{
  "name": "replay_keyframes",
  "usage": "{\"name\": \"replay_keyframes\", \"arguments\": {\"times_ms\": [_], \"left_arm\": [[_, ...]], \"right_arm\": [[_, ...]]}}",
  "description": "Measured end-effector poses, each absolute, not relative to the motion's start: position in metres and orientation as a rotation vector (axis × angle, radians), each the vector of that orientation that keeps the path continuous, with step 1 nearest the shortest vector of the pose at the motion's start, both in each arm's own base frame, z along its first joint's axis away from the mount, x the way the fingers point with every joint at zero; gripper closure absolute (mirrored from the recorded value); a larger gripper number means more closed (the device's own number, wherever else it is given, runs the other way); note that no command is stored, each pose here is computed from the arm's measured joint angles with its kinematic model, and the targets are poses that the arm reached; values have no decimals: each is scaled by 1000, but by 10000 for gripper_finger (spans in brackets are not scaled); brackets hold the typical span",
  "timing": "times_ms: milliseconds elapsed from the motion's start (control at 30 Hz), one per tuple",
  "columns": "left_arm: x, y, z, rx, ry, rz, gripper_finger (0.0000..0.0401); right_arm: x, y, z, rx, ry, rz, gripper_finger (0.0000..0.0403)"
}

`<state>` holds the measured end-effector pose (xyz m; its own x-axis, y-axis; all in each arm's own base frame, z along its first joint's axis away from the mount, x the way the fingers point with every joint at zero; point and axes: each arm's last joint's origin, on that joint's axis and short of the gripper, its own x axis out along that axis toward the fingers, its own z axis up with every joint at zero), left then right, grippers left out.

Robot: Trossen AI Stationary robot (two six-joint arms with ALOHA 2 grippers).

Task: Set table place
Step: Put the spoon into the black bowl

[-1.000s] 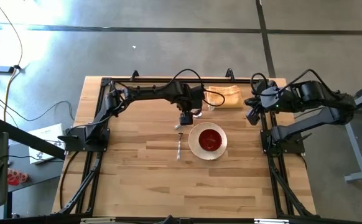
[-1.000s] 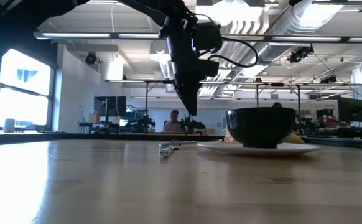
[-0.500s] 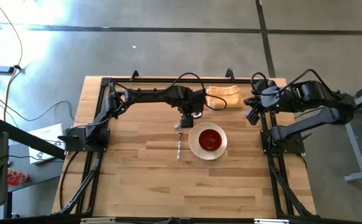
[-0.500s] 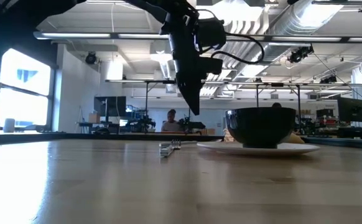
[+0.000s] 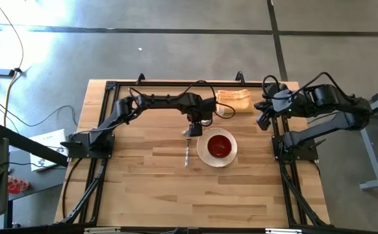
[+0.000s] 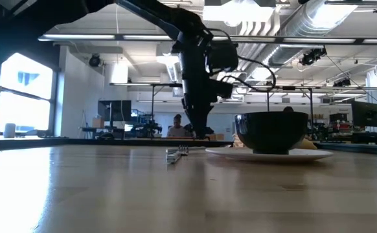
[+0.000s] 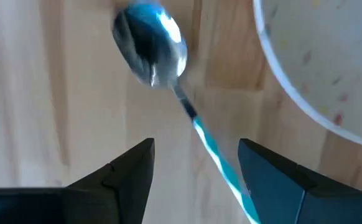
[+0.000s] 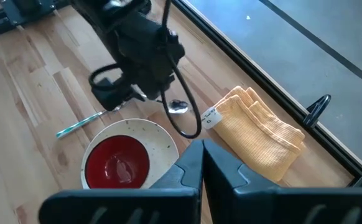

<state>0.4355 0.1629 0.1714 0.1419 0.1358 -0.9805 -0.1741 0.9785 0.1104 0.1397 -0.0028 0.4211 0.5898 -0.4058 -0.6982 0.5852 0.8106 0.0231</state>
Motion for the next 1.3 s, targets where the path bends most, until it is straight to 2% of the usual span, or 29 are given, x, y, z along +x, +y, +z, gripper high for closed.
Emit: {"name": "replay_keyframes", "arguments": {"times_ms": [767,900,1100,1300], "left_arm": [[442,163,142,-130,1424,208,184],[442,167,142,-132,1412,214,229],[442,168,142,-114,1414,194,379],[437,169,157,-97,1417,202,393]], "right_arm": [[140,-3,421,262,741,-584,402],[140,-3,421,262,741,-584,402],[140,-3,421,261,740,-586,402],[140,-3,421,261,740,-586,402]]}}
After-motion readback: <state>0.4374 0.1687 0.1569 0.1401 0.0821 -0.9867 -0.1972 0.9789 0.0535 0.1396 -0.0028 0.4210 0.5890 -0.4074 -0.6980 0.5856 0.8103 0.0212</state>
